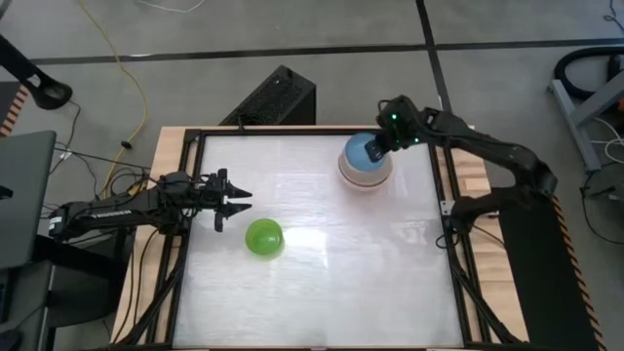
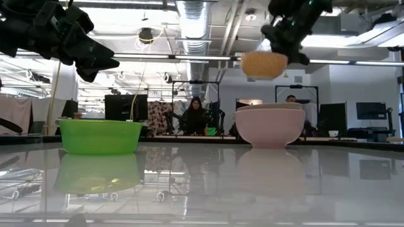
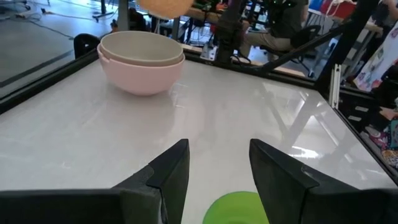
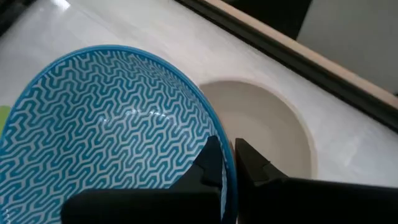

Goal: Nest bowls inside each other
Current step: Stack the blue bowl on the gray bowl

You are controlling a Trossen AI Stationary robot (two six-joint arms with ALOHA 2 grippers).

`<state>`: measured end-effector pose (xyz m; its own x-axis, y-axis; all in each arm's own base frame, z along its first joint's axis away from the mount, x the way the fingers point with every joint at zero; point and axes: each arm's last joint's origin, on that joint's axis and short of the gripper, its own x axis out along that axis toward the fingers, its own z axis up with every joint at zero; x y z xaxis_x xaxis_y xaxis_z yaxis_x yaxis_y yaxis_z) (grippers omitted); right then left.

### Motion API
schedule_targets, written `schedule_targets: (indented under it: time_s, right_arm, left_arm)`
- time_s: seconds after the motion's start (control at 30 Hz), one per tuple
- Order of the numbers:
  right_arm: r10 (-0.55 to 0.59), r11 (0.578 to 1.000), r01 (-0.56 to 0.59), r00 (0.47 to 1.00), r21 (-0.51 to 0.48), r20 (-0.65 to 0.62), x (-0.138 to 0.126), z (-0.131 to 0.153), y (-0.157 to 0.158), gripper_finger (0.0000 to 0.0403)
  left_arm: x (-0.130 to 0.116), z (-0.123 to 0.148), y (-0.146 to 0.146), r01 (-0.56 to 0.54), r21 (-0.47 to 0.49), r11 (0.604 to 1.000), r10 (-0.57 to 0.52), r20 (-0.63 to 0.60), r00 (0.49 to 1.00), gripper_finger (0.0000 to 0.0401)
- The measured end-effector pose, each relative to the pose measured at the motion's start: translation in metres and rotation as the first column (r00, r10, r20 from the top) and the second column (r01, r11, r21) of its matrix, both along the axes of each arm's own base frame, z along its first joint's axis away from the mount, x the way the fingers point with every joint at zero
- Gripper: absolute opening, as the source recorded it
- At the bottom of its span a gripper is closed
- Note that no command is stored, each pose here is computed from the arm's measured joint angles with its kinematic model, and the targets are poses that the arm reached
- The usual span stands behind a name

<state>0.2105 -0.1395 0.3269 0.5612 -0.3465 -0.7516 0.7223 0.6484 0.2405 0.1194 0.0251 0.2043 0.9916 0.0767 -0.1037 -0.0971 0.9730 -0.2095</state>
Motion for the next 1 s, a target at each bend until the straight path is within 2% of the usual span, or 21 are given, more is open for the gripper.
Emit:
schedule_targets:
  time_s: [0.37,0.6,0.77,0.9,1.0]
  right_arm:
    - [-0.047,0.995,0.055,0.994,0.080,-0.104,0.016,-0.034,-0.028,0.0019]
    - [-0.044,0.996,0.051,0.994,0.074,-0.101,0.017,-0.034,-0.027,0.0019]
    - [-0.033,0.997,0.039,0.995,0.067,-0.091,0.017,-0.031,-0.023,0.0019]
    - [-0.024,0.998,0.030,0.996,0.064,-0.091,0.019,-0.031,-0.021,0.0019]
    - [-0.024,0.998,0.030,0.996,0.064,-0.091,0.019,-0.031,-0.021,0.0019]
  left_arm:
    - [-0.001,-0.004,0.004,-0.131,0.069,0.989,0.135,-0.049,0.990,0.0158]
    - [-0.006,0.005,0.002,-0.130,0.153,0.980,0.124,0.053,0.991,0.0158]
    - [-0.015,-0.011,0.000,-0.151,0.180,0.972,0.128,0.131,0.983,0.0158]
    - [-0.024,-0.006,-0.002,-0.169,0.198,0.965,0.123,0.223,0.967,0.0158]
    - [-0.030,-0.007,-0.004,-0.154,0.226,0.962,0.100,0.234,0.967,0.0158]
